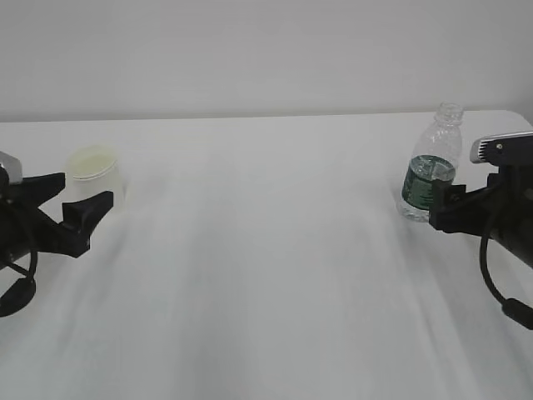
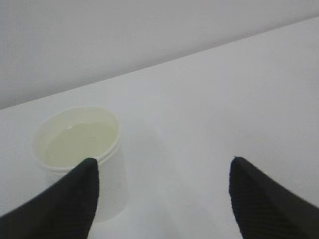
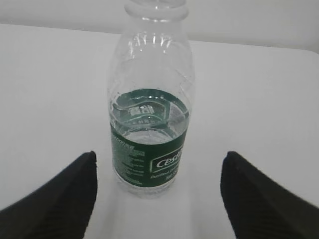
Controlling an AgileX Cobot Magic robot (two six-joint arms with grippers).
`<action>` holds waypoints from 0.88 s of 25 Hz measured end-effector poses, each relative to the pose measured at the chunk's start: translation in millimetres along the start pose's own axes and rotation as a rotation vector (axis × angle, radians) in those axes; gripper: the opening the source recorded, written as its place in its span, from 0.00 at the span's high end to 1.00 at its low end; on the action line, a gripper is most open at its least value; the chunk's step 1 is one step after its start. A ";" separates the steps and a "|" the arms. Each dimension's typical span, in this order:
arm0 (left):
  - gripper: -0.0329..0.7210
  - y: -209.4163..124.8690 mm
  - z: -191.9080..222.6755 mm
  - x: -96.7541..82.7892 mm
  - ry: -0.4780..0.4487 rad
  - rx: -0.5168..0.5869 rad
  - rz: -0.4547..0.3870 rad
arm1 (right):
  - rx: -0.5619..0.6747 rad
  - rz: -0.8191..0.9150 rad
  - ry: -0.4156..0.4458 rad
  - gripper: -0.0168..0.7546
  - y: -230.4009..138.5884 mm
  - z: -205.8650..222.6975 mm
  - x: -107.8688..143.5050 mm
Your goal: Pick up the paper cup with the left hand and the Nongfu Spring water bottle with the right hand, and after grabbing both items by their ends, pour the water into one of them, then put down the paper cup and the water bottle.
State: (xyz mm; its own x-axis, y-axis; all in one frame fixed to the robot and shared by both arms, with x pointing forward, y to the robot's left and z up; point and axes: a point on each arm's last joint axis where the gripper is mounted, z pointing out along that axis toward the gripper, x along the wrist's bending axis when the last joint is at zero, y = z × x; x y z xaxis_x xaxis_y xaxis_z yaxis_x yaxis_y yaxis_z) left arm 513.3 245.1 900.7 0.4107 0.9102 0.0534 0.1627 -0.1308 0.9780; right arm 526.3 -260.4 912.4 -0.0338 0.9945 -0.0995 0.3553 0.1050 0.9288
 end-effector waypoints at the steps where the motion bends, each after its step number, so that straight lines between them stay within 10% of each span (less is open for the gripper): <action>1: 0.18 0.5 -2.1 2.5 0.033 0.000 -0.006 | 0.002 -0.001 0.000 0.22 -1.0 -0.7 -0.1; 22: 0.18 22.8 -23.2 22.9 0.298 -0.071 -0.010 | -0.067 -0.045 -0.094 0.22 -12.1 -18.6 -11.0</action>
State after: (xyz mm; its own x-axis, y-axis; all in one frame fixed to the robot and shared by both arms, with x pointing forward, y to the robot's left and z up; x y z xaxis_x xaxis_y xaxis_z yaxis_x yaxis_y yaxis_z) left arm 505.6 272.0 928.9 0.1262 0.9879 0.0902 0.0985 -0.1029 0.9898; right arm 505.0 -272.5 908.9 0.0404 0.9843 -0.1717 0.2924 0.1526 0.9440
